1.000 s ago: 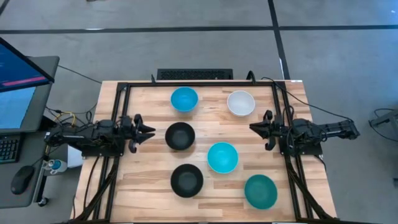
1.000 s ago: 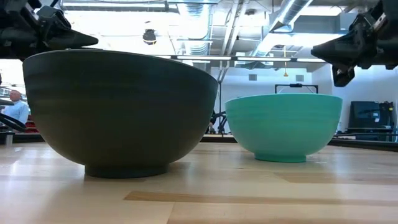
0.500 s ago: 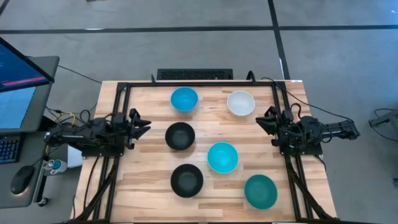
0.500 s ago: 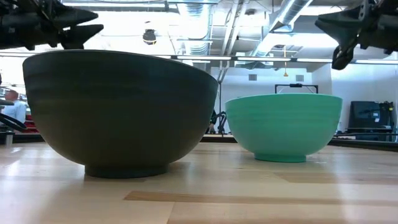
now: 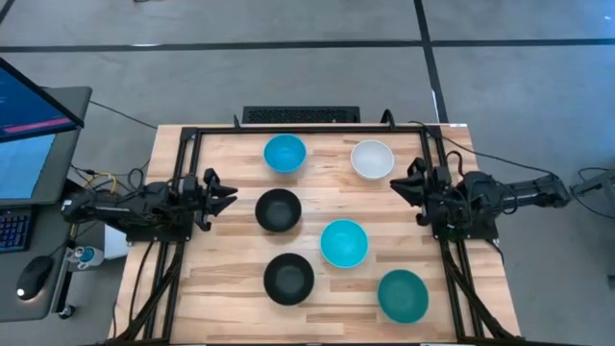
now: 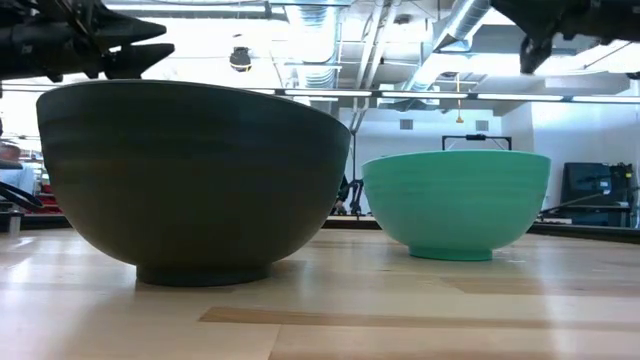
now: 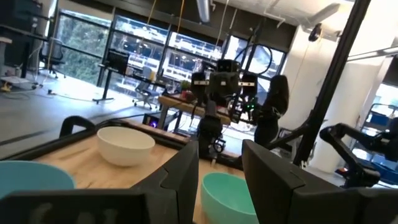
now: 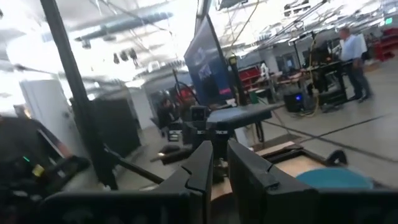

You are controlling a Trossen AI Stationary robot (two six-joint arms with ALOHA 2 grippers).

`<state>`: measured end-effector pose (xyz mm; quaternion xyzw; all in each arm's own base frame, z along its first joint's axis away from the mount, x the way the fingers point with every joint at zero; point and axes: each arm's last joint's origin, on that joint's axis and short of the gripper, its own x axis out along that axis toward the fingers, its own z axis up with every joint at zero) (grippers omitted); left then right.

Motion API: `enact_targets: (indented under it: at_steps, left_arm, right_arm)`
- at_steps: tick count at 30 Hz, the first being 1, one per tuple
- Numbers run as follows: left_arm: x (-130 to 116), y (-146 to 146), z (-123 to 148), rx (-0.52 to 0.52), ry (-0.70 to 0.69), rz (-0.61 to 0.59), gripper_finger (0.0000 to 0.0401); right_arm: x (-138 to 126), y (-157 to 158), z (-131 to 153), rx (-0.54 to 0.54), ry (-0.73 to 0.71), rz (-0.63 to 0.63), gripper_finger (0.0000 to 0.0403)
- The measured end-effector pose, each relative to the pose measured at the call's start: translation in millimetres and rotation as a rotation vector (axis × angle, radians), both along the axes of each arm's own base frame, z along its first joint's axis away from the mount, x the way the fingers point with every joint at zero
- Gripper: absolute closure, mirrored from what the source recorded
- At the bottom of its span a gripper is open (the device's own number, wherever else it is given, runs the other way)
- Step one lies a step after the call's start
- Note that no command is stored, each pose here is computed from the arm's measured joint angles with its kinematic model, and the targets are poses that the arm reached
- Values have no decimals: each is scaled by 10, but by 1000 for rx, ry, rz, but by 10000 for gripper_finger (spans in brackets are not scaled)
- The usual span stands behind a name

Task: Nest bowls inside each other
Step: Stack the white bowl on top of the light blue bowl

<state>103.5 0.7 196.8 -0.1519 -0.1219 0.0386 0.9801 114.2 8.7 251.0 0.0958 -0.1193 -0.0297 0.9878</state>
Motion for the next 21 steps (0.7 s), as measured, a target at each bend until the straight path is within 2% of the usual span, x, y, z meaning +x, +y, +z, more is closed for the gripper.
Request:
enact_targets:
  at_steps: [5, 13, 21]
  left_arm:
    - [62, -4, 119, 24, 3, -1, 286]
    - [206, -16, 668, 173, 34, 4, 286]
    - [463, -31, 1059, 201, 139, -23, 286]
  right_arm:
    - [187, 24, 197, -62, 48, -13, 330]
    - [479, -22, 420, -63, 80, -65, 330]
    - [709, -69, 658, -59, 52, -99, 330]
